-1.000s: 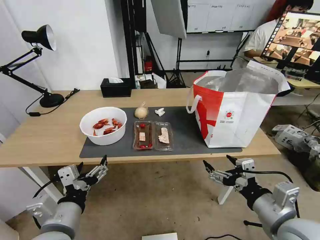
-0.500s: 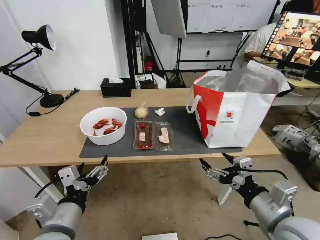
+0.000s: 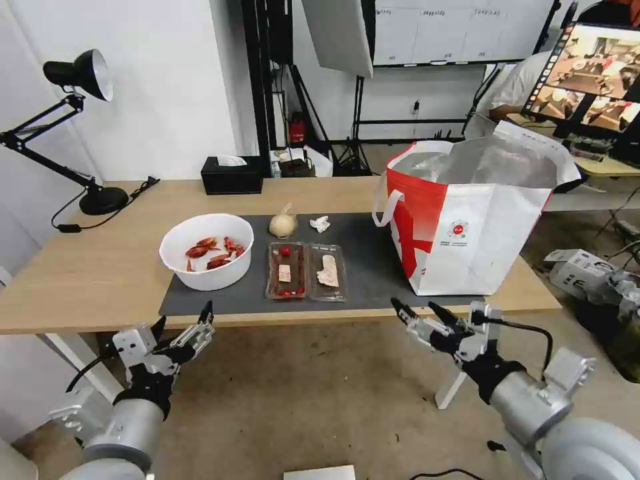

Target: Pick up the trash from the table and place it into the takeout bag.

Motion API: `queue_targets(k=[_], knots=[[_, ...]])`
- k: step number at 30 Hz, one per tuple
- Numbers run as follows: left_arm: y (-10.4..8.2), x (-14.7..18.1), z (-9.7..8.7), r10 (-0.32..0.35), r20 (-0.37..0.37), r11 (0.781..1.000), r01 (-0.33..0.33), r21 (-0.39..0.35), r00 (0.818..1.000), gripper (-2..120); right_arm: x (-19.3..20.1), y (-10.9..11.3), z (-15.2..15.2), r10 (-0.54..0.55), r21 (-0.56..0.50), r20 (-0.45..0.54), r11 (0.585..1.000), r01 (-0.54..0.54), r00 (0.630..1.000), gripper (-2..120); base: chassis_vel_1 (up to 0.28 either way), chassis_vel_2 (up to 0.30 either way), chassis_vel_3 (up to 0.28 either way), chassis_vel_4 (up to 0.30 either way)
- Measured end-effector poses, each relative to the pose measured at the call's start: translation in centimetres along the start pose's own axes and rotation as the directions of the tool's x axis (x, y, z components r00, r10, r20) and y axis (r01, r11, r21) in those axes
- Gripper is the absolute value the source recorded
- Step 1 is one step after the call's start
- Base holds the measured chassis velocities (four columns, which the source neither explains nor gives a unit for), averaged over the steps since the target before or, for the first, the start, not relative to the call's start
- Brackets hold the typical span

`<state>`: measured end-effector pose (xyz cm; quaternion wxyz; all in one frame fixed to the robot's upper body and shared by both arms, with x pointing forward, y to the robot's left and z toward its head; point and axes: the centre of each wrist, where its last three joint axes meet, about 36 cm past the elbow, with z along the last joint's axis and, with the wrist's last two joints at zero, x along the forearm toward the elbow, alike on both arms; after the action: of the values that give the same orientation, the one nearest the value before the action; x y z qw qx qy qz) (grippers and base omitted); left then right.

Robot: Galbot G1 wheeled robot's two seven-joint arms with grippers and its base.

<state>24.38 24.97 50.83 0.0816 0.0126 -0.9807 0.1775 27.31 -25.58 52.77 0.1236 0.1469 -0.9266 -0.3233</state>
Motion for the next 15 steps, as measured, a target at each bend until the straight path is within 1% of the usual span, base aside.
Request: queue_targets(k=[1,2,3,4,5,6,7,8,9,11,12,15], knots=[[0.1,-0.2,0.1,0.005,-0.006,1.000,-0.005,-0.007,1.000,100,-0.8,-0.1,0.4,0.016,-0.043,0.019,0.999,-0.015,1.000,100,0.000,0.000,0.000,0.000],[0.2,-0.2,0.0,0.005,-0.006,1.000,-0.006,-0.010,1.000,100,-2.0,0.0,0.8,0.029,-0.125,0.003,0.992,-0.028,1.000,100,0.000,0.000,0.000,0.000],[0.2,-0.2,0.0,0.005,-0.006,1.000,-0.006,-0.010,1.000,100,-2.0,0.0,0.8,0.029,-0.125,0.003,0.992,-0.028,1.000,100,0.000,0.000,0.000,0.000],[0.3,-0.3,0.0,0.003,-0.002,1.000,-0.003,-0.012,1.000,100,-3.1,0.2,1.1,0.032,-0.208,-0.026,0.977,-0.037,0.999,100,0.000,0.000,0.000,0.000],[0.3,-0.2,-0.1,-0.001,0.000,1.000,0.001,-0.010,1.000,100,-4.6,0.7,1.4,-0.001,-0.325,-0.069,0.946,-0.022,0.998,100,0.000,0.000,0.000,0.000],[0.3,-0.2,-0.1,-0.001,0.000,1.000,0.001,-0.010,1.000,100,-4.6,0.7,1.4,-0.001,-0.325,-0.069,0.946,-0.022,0.998,100,0.000,0.000,0.000,0.000],[0.3,-0.2,-0.1,-0.005,0.001,1.000,0.005,-0.009,1.000,100,-5.6,0.9,1.9,-0.030,-0.382,-0.091,0.924,-0.008,0.995,100,0.000,0.000,0.000,0.000],[0.4,-0.1,-0.1,-0.010,0.002,1.000,0.010,-0.012,1.000,100,-6.4,1.1,2.4,-0.043,-0.413,-0.109,0.911,-0.006,0.993,100,0.000,0.000,0.000,0.000],[0.4,-0.1,-0.1,-0.010,0.002,1.000,0.010,-0.012,1.000,100,-6.4,1.1,2.4,-0.043,-0.413,-0.109,0.911,-0.006,0.993,100,0.000,0.000,0.000,0.000],[0.7,0.0,-0.3,-0.021,0.004,1.000,0.021,-0.022,1.000,100,-8.0,1.7,3.5,-0.048,-0.457,-0.138,0.889,-0.021,0.989,100,0.000,0.000,0.000,0.000],[0.7,0.0,-0.3,-0.021,0.004,1.000,0.021,-0.022,1.000,100,-8.0,1.7,3.5,-0.048,-0.457,-0.138,0.889,-0.021,0.989,100,0.000,0.000,0.000,0.000],[1.0,0.1,-0.4,-0.031,0.002,0.999,0.031,-0.033,1.000,100,-9.5,2.6,4.7,-0.052,-0.488,-0.163,0.872,-0.035,0.985,100,0.000,0.000,0.000,0.000]])
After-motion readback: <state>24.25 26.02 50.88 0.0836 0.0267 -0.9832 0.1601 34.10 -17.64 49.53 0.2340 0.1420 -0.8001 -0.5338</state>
